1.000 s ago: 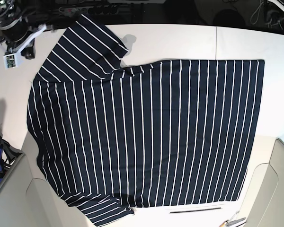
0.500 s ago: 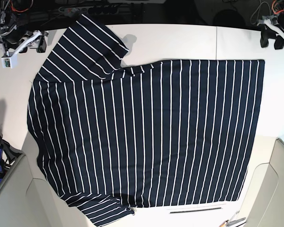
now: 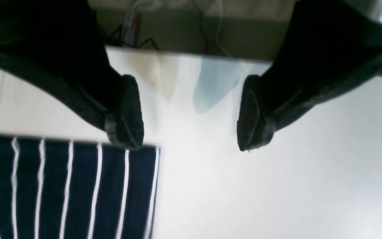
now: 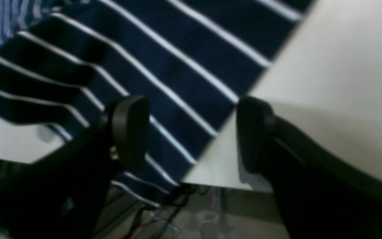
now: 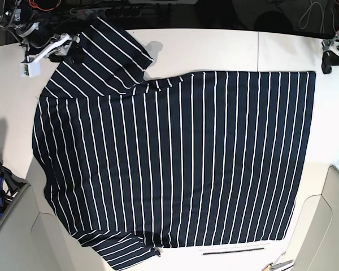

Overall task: Fold the T-shirt properly
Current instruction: 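Grasp the shirt's shoulder edges with both grippers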

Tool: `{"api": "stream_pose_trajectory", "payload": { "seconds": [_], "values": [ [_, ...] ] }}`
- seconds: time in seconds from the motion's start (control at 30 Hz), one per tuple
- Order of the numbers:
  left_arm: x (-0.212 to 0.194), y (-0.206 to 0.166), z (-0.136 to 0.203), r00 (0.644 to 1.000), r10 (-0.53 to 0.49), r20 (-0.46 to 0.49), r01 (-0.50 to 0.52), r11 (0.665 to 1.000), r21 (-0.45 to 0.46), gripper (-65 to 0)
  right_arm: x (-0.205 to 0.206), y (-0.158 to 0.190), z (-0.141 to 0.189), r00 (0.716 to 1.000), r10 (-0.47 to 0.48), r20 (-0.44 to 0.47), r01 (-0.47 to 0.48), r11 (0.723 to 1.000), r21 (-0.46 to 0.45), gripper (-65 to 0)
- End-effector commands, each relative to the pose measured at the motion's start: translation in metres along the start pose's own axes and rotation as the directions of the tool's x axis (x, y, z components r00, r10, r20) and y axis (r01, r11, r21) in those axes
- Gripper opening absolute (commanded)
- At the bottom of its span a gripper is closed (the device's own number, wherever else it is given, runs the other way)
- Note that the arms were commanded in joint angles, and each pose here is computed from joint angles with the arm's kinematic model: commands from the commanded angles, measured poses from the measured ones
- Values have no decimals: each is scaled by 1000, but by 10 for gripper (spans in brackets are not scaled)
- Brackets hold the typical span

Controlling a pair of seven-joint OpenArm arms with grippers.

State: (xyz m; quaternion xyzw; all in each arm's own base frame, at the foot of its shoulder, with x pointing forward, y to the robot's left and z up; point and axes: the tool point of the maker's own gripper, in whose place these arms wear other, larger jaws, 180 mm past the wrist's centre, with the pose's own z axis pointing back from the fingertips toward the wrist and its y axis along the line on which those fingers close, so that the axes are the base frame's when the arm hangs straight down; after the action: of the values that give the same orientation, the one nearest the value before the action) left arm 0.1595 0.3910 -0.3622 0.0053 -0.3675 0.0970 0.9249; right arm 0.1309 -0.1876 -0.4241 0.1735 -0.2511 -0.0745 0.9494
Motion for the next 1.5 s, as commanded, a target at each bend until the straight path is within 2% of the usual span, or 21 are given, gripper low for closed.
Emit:
{"api": "stream_pose_trajectory", "payload": {
  "seconds": [0.0, 0.07, 0.23, 0.4, 0.67, 0.93, 1.03, 1.2, 1.4, 1.47],
  "values": [
    [16, 6, 0, 999, -2, 41, 2, 1000, -2, -181, -6, 3, 0, 1000, 5, -27, -5, 1000, 7, -239],
    [22, 7, -6, 997, 39, 61, -37, 999, -34, -181, -9, 11, -2, 1000, 10, -28, -9, 999, 35, -239],
    [20, 20, -20, 990, 126, 66, -123, 992, -42, -181, -13, 23, -6, 1000, -6, -31, 8, 998, 68, -239],
    [11, 15, -32, 988, 149, 40, -146, 987, -70, -181, -11, 32, -6, 1000, -10, -21, 13, 993, 113, -239],
    [-11, -16, -46, 993, 112, -46, -117, 984, -136, -182, -11, 33, -6, 1000, -12, -20, 14, 993, 117, -239],
    [-53, -49, -46, 974, 3, -227, -62, 966, -252, -182, -11, 34, -6, 1000, -10, -22, 12, 993, 118, -239],
    [-57, -52, -46, 972, -4, -237, -60, 964, -260, -182, -12, 35, -5, 1000, -3, -27, 7, 992, 123, -239],
    [-63, -63, -40, 962, -61, -267, -31, 944, -329, -184, -10, 48, -3, 1000, 18, -13, -16, 981, 196, -239],
    [-66, -66, -38, 955, -55, -292, -50, 939, -341, -185, -10, 49, -3, 1000, 19, -11, -16, 980, 198, -239],
    [-65, -67, -38, 956, -50, -289, -55, 937, -344, -222, -9, 49, -3, 1000, 18, -10, -16, 980, 198, -239]
  ]
}}
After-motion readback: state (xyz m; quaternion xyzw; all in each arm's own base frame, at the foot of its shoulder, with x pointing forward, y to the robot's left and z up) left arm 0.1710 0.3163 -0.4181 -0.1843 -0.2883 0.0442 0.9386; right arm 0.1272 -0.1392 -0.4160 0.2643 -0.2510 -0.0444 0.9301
